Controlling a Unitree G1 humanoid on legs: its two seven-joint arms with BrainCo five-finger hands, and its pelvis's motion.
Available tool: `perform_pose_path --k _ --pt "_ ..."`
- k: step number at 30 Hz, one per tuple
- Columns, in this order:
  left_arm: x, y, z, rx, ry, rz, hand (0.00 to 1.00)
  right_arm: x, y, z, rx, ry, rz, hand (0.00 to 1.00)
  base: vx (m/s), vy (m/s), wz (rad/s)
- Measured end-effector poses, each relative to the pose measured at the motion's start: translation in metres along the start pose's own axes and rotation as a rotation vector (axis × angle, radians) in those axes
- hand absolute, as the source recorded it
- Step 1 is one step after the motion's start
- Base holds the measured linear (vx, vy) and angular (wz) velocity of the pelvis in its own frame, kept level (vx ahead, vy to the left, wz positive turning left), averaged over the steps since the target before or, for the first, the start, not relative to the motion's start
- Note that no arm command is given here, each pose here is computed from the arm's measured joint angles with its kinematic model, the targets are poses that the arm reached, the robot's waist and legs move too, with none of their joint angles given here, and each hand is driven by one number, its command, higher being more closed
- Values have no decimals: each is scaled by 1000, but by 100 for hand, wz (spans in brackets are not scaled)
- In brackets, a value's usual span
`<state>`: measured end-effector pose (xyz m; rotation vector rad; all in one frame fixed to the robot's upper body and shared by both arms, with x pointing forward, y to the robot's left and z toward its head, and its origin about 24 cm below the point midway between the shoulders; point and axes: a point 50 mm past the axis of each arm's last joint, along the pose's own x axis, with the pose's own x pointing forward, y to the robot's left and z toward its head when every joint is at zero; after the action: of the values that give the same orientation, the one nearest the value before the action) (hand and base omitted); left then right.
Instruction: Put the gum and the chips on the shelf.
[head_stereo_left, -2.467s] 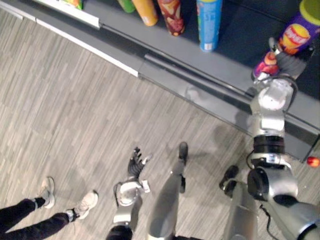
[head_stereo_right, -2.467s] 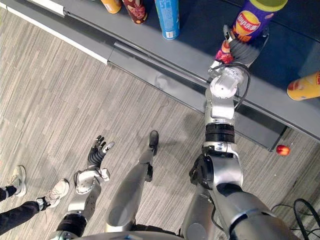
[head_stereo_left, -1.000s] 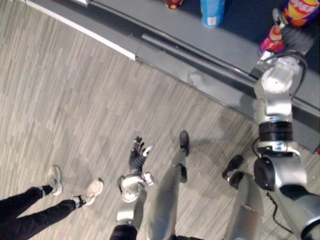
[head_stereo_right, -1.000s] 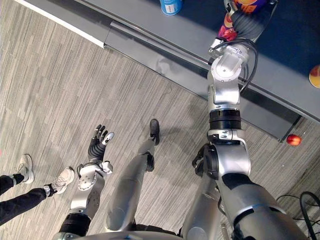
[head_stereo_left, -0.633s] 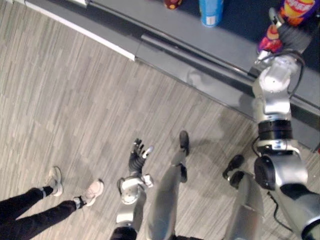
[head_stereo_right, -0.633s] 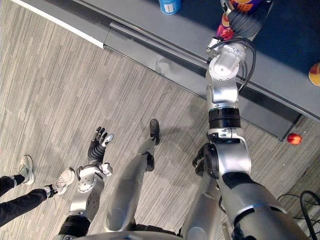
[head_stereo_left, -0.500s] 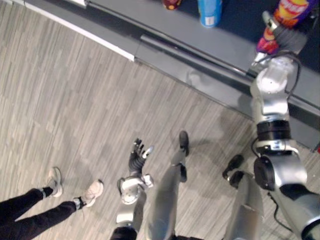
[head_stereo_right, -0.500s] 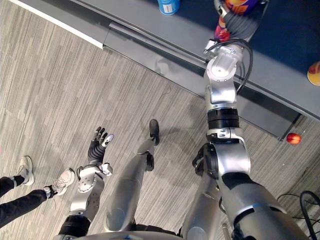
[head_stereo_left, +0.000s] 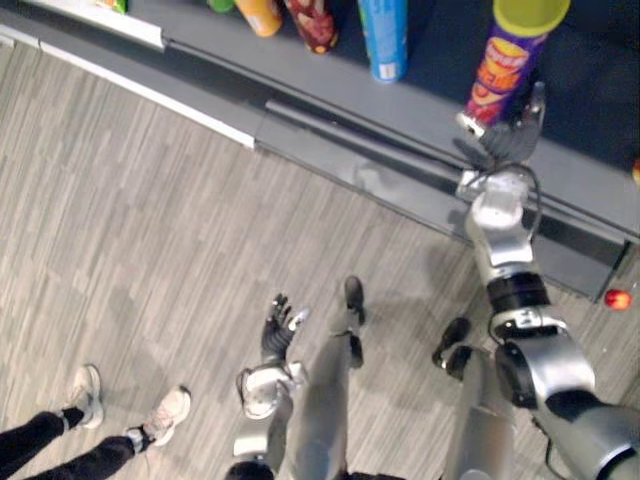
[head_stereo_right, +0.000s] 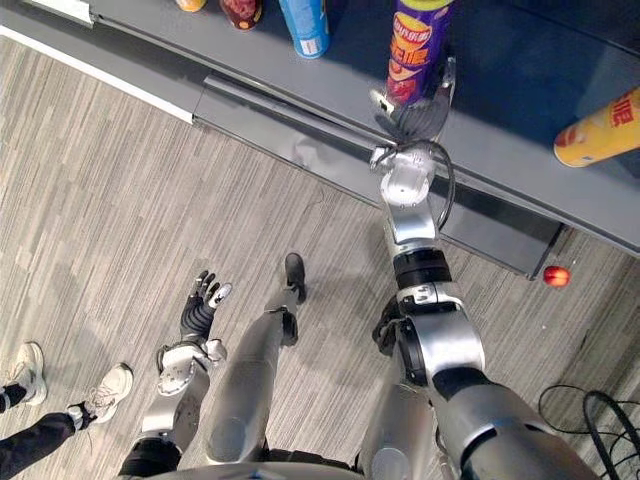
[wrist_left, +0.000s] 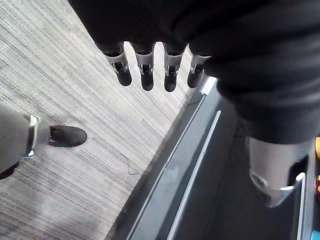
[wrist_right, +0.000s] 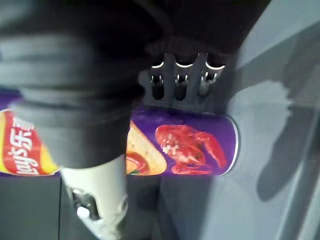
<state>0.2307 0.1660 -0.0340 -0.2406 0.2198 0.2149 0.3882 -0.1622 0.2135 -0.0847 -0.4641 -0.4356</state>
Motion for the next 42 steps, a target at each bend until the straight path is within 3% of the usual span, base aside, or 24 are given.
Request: perform_pose_path --k 7,14,19,30,33,37,38,42 --pt "-6 9 -28 29 123 13 0 -28 -6 -48 -60 153 48 0 59 -73 -7" --pt "-21 34 -68 103 328 54 0 -114 -21 -130 -89 477 140 0 96 -46 -17" --pt "-44 69 -101 166 542 136 0 -183 -72 -181 -180 738 171 0 97 16 -12" --pt "-95 111 -129 133 744 236 0 -343 -156 -210 -227 1229 290 0 121 63 -16" --pt "-102 113 -132 110 762 262 0 -375 -169 -212 -201 1363 231 0 65 13 -7" --pt "-111 116 -137 52 785 321 0 -414 -197 -209 -159 1540 42 0 49 16 -10" --pt "-126 118 -145 -81 800 439 0 -452 -212 -199 -17 1667 -279 0 45 24 -19" --pt "-134 117 -149 -128 808 488 0 -459 -214 -197 37 1680 -384 0 36 13 -6"
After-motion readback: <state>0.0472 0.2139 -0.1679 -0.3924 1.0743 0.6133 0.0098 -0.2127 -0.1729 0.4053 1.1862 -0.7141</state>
